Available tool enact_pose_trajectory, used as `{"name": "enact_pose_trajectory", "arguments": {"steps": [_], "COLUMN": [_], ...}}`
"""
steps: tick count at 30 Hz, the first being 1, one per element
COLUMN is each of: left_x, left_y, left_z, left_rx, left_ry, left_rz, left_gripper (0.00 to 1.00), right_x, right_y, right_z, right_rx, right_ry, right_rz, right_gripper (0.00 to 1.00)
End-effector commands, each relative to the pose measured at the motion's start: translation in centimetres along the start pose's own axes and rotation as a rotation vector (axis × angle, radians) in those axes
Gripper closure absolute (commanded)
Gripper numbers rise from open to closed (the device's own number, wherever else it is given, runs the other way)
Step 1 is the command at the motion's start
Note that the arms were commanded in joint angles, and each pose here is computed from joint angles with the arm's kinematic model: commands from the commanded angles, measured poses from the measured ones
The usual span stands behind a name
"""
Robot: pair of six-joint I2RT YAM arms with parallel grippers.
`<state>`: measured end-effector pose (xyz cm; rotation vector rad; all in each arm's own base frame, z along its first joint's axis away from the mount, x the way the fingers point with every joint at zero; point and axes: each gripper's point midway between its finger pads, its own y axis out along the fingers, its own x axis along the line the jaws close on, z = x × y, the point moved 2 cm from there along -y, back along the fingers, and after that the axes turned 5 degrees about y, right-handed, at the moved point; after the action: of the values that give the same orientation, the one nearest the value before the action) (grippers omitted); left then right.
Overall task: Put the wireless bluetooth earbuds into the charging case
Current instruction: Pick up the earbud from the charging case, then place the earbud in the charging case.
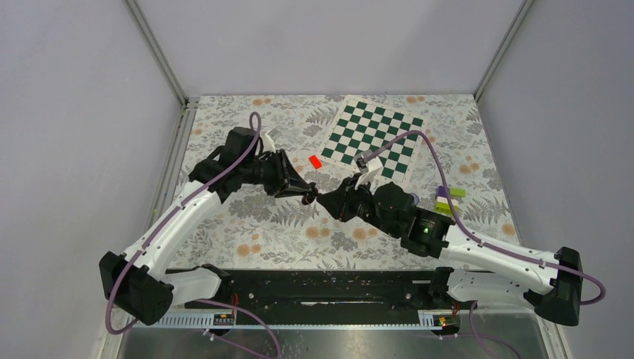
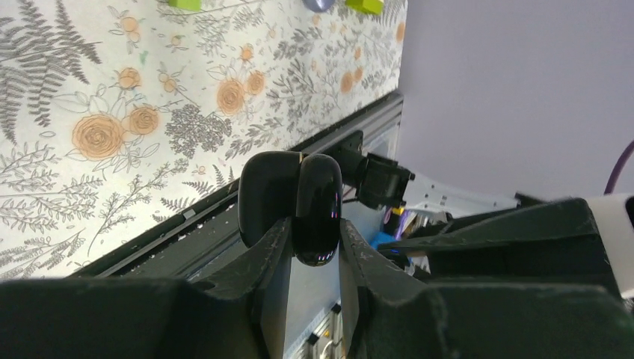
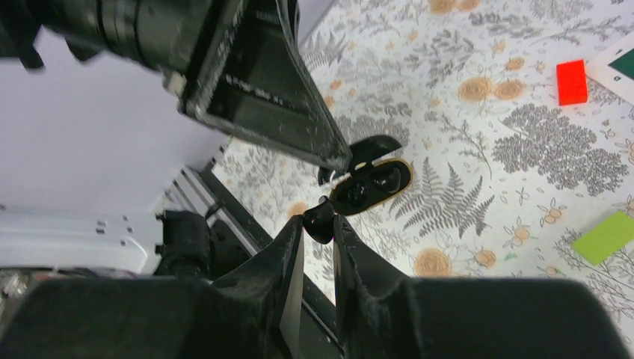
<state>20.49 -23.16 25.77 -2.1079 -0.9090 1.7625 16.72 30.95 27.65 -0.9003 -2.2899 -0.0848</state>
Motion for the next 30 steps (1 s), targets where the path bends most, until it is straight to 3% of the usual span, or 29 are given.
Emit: {"name": "enact_pose_trajectory", "arguments": {"steps": [1,4,13,19,30], "left_x": [-3.4,-3.2,-2.0,-2.0,-2.1], "left_y": [-1.4,-1.7,-1.5,-1.4,-1.5], "left_z": [0.6,1.7,2.6,2.9,3.3], "left_rx": [0.113,0.207,0.225,0.242,0.252], "left_ry": [0.198,0.266,0.310,0.314,0.320], "left_rz": [0.172,0.192,0.176,0.183,0.193], "left_gripper": [1.00,1.00,1.00,1.00,1.00], "right_x": [1.0,0.8,0.9,1.3,1.8], "right_y": [-0.8,-1.6,-3.4,-1.8,-0.4], "right_z": [0.3,0.6,0.7,1.9,2.2], "right_rx": [0.065,0.081,0.093,0.171,0.163], "right_ry": [-0.120,-0.178,-0.329,-0.403,-0.416], "right_rz": [-0.064,-0.098,-0.174,-0.175,-0.191], "right_gripper": [1.00,1.00,1.00,1.00,1.00]}}
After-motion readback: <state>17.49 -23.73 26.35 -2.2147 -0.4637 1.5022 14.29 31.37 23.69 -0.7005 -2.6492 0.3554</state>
